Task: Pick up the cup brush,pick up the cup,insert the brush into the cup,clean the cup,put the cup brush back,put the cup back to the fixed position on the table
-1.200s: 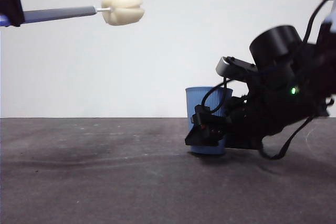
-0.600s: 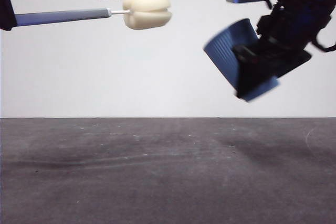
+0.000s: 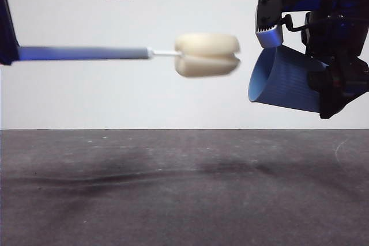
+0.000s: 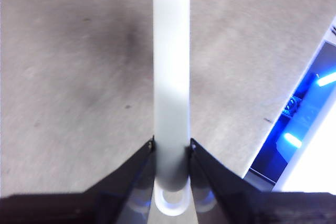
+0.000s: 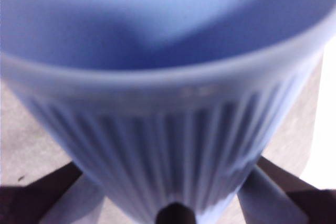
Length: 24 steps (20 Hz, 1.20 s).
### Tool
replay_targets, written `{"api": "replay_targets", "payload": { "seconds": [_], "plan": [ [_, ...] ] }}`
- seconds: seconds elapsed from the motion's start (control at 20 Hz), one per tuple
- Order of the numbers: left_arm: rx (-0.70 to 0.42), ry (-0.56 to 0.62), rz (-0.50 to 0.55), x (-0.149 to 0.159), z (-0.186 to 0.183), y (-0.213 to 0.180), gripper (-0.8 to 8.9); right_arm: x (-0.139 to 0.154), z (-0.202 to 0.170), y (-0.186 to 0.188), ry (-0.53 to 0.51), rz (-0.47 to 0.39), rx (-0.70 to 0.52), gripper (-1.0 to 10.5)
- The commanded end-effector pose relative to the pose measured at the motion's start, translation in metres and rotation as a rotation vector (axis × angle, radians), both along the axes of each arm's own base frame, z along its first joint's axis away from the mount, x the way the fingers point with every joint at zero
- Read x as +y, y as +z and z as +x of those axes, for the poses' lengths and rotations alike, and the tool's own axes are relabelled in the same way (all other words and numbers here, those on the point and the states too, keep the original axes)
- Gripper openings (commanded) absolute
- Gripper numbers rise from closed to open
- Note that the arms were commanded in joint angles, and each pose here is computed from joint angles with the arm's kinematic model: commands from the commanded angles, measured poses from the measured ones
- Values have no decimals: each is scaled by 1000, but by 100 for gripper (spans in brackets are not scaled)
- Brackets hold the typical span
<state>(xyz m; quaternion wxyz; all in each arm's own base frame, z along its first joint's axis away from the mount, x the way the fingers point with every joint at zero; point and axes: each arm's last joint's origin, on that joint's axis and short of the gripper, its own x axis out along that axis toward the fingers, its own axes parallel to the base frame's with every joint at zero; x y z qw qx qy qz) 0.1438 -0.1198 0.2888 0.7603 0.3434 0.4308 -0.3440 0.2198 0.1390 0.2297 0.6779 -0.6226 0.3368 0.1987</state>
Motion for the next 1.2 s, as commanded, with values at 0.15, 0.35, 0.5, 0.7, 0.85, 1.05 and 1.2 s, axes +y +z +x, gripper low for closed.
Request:
{"api": "replay_targets", "payload": {
  "seconds": [0.15,0.35,0.5,0.7,0.85,1.05,1.2],
  "plan": [
    [14,-41,13,-11,4,-9,-8,11,-5,1,95,-70,-11,-13],
    [36,-71,33,-22,6,-16,-8,21,-10,2,162,-92,-23,-13],
    [11,-87,6,-32,11,-19,-9,27,-14,2,211,-111,-24,-13],
    [0,-85,-32,-47,17,-25,-9,36,-22,2,259,-113,-26,-13],
    [18,-73,-42,-58,20,-34,-9,43,-29,2,298,-117,-27,-13],
    [12,-27,-61,-59,21,-33,-8,48,-33,2,313,-127,-36,-13],
    [12,31,52,-49,18,-35,-8,47,-33,2,302,-133,-40,-13]
  ]
}}
